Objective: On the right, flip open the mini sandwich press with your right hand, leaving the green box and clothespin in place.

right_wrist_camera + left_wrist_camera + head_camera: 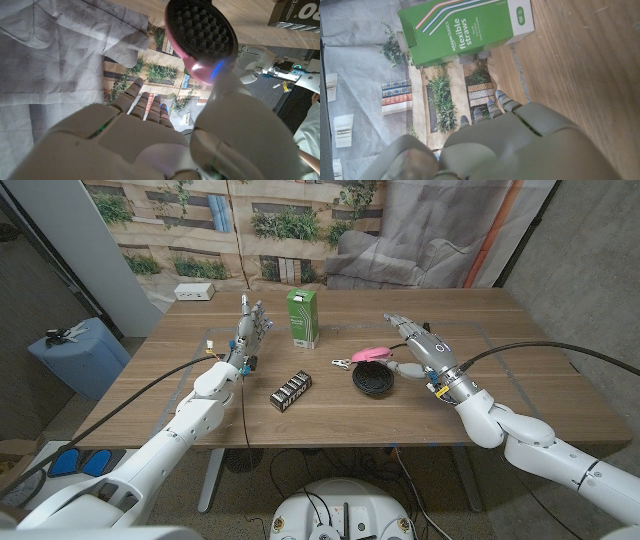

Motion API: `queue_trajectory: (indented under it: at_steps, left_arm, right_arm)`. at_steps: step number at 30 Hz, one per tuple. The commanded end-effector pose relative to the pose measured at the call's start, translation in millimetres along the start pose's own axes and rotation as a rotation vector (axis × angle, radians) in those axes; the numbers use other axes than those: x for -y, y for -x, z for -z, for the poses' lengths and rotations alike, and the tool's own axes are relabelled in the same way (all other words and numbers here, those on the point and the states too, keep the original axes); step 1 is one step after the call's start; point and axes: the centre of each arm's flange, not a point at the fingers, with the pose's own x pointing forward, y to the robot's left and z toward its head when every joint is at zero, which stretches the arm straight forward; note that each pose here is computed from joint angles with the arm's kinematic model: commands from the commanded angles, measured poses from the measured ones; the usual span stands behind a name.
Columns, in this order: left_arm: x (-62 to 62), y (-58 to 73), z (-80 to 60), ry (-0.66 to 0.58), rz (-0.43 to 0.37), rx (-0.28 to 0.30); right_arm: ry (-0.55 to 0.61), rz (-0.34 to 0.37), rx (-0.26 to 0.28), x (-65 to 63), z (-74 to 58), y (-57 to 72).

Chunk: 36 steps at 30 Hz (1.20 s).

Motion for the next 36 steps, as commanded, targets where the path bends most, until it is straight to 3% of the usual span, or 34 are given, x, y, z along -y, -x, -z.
queue_trajectory:
  at_steps: [1,23,36]
  left_arm:
    - [0.1,0.0,0.0,0.0,0.0,0.0]
    - [0.1,0.1,0.1,0.0,0.0,0.0]
    - [0.1,0.0,0.1,0.0,0.0,0.0]
  right_arm:
    - [-0.023,-0.01,0.002,1.1,3.7,-12.2]
    - [-0.042,0.025,-0.009,7.3,14.3,-39.8]
    - [-0.062,0.02,0.008,7.0,11.7,-54.6]
